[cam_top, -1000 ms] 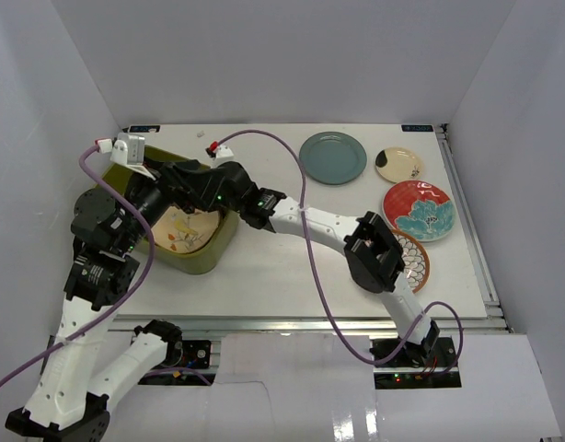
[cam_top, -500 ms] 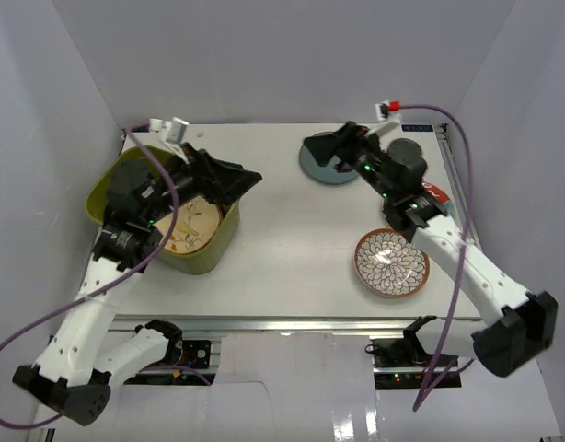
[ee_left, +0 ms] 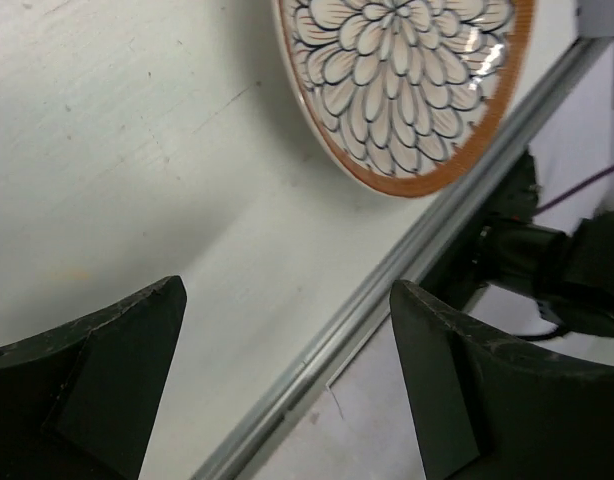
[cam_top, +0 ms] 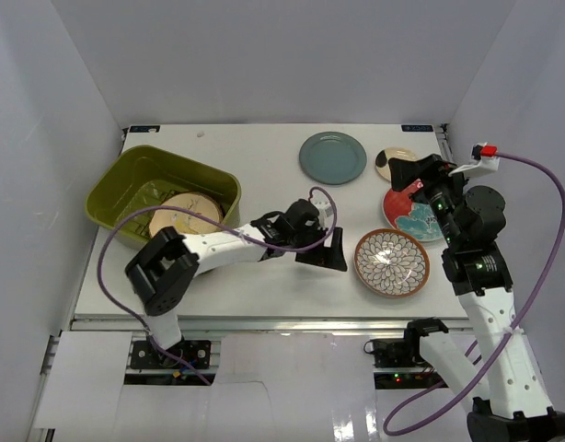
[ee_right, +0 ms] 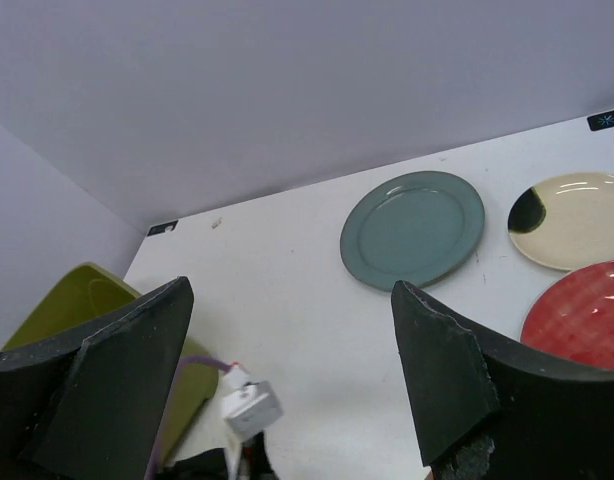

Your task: Place the plates into the plastic bin on the countertop

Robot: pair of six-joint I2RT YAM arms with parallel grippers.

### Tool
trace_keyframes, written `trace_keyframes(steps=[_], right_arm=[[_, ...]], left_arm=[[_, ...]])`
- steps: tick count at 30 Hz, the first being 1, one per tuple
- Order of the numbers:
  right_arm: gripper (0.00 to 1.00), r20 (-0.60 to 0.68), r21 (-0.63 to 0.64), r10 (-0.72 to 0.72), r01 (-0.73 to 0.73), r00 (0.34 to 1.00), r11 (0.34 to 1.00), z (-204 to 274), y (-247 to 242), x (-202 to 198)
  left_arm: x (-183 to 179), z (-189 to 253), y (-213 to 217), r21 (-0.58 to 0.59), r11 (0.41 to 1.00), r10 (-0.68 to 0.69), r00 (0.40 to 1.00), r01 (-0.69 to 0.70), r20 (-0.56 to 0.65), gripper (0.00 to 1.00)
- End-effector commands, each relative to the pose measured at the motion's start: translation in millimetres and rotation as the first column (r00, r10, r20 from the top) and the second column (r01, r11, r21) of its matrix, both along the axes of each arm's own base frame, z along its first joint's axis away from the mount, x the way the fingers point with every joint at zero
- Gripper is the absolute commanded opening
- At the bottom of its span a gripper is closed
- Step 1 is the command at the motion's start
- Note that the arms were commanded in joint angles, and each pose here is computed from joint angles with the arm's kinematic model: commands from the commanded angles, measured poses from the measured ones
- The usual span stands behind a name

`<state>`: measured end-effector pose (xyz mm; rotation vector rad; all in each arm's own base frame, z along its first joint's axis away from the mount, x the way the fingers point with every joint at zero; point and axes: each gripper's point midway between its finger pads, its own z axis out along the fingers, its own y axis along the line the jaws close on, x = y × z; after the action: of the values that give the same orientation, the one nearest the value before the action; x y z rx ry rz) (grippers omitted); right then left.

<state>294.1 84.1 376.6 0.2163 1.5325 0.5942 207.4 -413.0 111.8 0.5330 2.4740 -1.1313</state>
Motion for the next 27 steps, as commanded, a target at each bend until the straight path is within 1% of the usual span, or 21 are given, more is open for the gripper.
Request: trace_keyframes(steps=[1,4,9,12,16,17,19,20,22,23,26,27], right_arm=[[0.86,0.0,-0.049,0.031,-0.031,1.0,0.998,-5.3,2.0,-7.8],[0.86,-0.006,-0.051,0.073,-0.073,0.997,0.996,-10.3,8.6,-12.0],[0.86,-0.049,-0.055,0.109,-0.112,0.993,0.992,-30.8,15.0,-10.9],[0.86,-0.061,-0.056,0.12,-0.123,0.991,0.991,-37.1,16.6,-10.9],[0.85,-0.068,-0.057,0.118,-0.122,0.991,0.991,-42.3,16.2,-11.2],[0.85,-0.069,-0.056,0.122,-0.126,0.99,0.99,-42.6,17.0,-11.9],[0.85,-0.072,-0.048,0.139,-0.143,0.988,0.989,-45.0,20.1,-12.2],[0.85,-0.075,-0.043,0.144,-0.148,0.987,0.988,-45.7,21.0,-12.6],[0.84,-0.078,-0.042,0.149,-0.152,0.986,0.987,-47.1,21.7,-12.4],[0.84,-0.077,-0.039,0.153,-0.157,0.985,0.987,-46.3,22.5,-12.9],[0.84,-0.071,-0.034,0.161,-0.164,0.984,0.986,-43.2,23.6,-14.9],[0.84,-0.068,-0.032,0.161,-0.164,0.985,0.986,-42.3,23.3,-15.5]], left_arm=[[18.5,-13.5,-27.8,0.03,1.0,0.007,0.998,-0.009,0.066,0.94],[22.5,-42.2,-41.2,0.047,0.999,-0.007,0.999,0.006,0.031,0.93],[25.2,-52.2,-67.4,-0.007,0.999,-0.046,0.999,0.046,-0.009,0.91],[31.0,-65.4,-75.2,0.005,0.999,-0.041,0.999,0.041,-0.026,0.88],[41.0,-92.3,-76.8,0.074,0.997,-0.007,0.999,0.01,-0.035,0.75],[43.0,-96.0,-76.7,0.085,0.996,-0.003,1.0,0.006,-0.031,0.65],[47.5,-103.5,-78.9,0.099,0.995,0.008,1.0,-0.006,-0.023,0.55],[48.6,-105.4,-79.4,0.104,0.995,0.008,1.0,-0.006,-0.02,0.38],[50.5,-107.9,-80.3,0.11,0.994,0.012,1.0,-0.01,-0.018,0.17],[50.6,-108.1,-78.4,0.116,0.993,0.012,1.0,-0.01,-0.019,0.0],[46.4,-96.4,-68.5,0.122,0.992,0.004,1.0,-0.004,0.002,0.0],[41.2,-85.1,-61.1,0.12,0.993,-0.002,1.0,0.0,0.014,0.0]])
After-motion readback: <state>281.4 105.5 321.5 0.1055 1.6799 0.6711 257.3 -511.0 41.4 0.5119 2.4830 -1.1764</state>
